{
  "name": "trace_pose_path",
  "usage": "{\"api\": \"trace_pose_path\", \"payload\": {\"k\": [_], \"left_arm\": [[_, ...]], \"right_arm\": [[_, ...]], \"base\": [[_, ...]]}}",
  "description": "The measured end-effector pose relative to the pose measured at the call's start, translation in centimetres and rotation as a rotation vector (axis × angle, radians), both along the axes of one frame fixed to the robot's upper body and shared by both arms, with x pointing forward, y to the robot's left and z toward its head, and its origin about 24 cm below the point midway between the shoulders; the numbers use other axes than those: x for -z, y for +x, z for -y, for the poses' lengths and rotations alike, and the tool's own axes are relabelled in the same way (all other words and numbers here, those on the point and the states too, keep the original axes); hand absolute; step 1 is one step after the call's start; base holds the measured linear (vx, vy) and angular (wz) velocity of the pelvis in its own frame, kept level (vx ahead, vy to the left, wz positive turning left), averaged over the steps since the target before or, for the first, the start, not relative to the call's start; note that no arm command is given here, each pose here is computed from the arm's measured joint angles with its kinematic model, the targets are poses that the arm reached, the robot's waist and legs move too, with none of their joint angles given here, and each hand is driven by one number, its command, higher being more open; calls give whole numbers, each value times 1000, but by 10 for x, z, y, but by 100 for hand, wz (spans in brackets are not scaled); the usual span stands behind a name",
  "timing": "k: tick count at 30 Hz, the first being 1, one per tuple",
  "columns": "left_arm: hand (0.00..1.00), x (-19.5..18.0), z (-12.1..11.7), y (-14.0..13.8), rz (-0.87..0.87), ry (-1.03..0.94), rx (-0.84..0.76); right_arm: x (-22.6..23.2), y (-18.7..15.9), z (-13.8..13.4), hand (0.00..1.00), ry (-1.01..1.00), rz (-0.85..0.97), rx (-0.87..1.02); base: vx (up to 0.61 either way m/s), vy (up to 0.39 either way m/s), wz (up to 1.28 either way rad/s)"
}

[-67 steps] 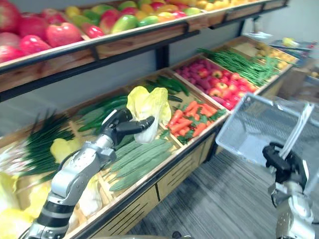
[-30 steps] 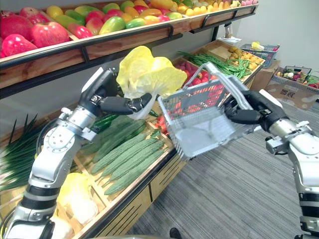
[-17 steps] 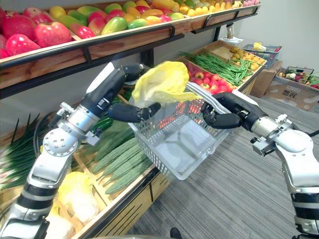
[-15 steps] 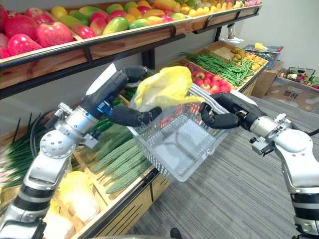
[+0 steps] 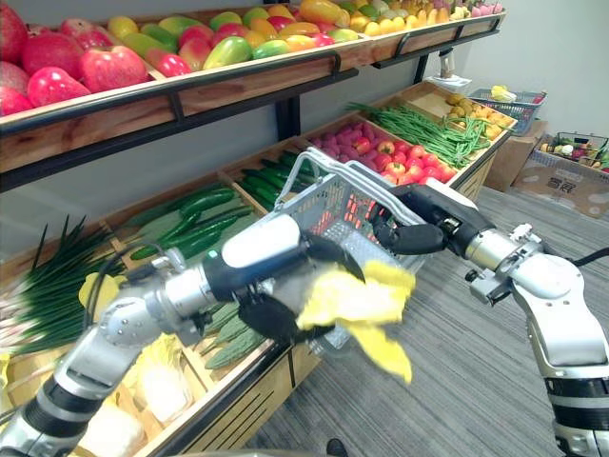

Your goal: Pick vegetable in the basket

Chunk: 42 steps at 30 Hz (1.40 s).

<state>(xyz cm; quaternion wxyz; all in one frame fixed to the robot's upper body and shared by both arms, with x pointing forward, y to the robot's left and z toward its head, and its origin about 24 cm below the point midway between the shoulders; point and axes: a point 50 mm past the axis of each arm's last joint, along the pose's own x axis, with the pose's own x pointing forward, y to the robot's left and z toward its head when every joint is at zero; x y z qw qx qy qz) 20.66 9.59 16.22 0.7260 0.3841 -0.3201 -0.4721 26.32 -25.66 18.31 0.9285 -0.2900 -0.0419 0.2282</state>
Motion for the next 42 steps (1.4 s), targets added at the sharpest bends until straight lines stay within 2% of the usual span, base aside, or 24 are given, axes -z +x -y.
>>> {"api": "trace_pose_path", "payload": {"k": [7, 14, 17, 26, 33, 36, 42], "left_arm": [[0, 27, 16, -10, -69, 103, 70], [0, 71, 9, 11, -185, 152, -126], [0, 80, -8, 28, -174, 141, -286], [0, 39, -57, 55, 103, -5, -578], [0, -16, -96, 53, 343, -106, -729], [0, -31, -96, 46, 415, -150, -713], [0, -49, -75, 26, 531, -195, -546]], "right_arm": [[8, -4, -16, 0, -25, -45, -98], [6, -16, -35, 0, -68, -64, -246], [8, -24, -42, 0, -88, -78, -303], [14, -25, -32, 0, -71, -124, -248], [11, -29, -18, 0, -63, -118, -186], [12, -28, -17, 0, -61, -129, -178], [14, -28, -16, 0, -54, -149, -179]], "base": [[13, 2, -2], [42, 3, -16], [23, 2, -9], [4, 1, -1], [-16, 5, 5], [-22, 10, 11], [-9, 9, 4]]}}
